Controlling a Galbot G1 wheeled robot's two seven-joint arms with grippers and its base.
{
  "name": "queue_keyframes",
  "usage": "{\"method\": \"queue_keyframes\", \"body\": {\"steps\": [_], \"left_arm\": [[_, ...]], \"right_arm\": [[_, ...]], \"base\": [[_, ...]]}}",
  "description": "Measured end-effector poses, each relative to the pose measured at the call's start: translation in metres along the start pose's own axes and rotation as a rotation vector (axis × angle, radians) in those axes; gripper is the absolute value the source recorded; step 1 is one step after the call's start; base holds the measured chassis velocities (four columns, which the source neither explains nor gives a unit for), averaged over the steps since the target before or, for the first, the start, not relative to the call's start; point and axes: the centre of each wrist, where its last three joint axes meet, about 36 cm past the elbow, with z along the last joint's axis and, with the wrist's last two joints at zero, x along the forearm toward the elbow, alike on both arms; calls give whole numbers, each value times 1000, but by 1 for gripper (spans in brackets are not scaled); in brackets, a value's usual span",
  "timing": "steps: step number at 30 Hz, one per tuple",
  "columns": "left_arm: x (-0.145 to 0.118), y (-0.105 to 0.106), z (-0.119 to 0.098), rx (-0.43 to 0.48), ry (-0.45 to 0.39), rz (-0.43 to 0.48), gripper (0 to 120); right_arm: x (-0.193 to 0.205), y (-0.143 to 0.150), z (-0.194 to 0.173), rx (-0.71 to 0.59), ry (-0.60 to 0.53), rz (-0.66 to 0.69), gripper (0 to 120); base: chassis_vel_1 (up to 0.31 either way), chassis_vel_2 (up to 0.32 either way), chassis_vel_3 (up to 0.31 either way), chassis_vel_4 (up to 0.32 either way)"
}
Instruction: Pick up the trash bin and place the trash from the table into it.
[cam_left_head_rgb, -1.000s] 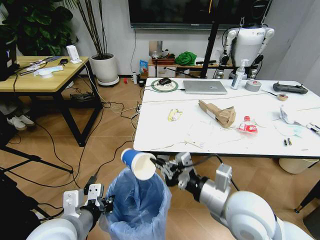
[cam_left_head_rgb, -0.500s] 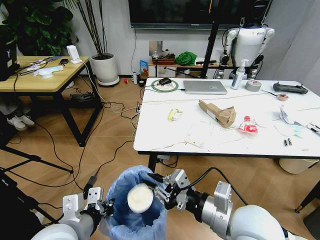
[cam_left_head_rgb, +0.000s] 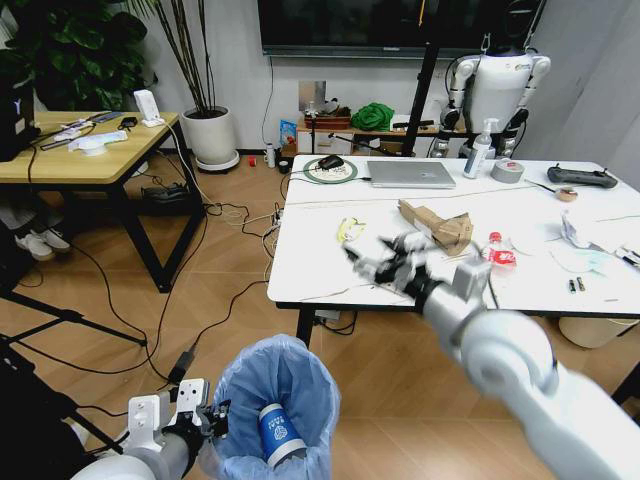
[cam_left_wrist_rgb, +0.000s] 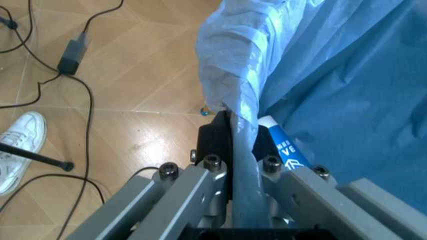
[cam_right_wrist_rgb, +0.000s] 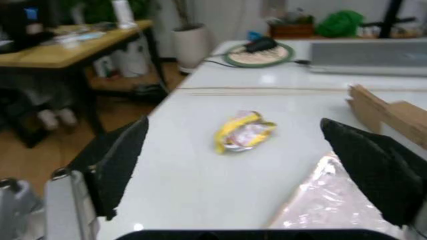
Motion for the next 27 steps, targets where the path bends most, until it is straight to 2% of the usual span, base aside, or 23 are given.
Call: {"method": "queue_keyframes", "body": {"steps": [4,7,12,21,27], "left_arm": [[0,0,1,2,5,1,0],[-2,1,3,10,12,-4,0],[-3,2,4,13,17,-8,0],[-6,4,3,20,16,-19,0],[-9,6,1,23,11,-19,0]], "right_arm": [[-52,18,-10,-91,102,135,100],[-104,53,-21,-160,155,179,100],[-136,69,-26,-180,204,206,100],[-197,65,-26,-111,244,264,100],[-212,64,-23,-112,268,245,98]], "base": [[0,0,0,0],[0,0,0,0],[0,0,0,0],[0,0,0,0],[0,0,0,0]]}}
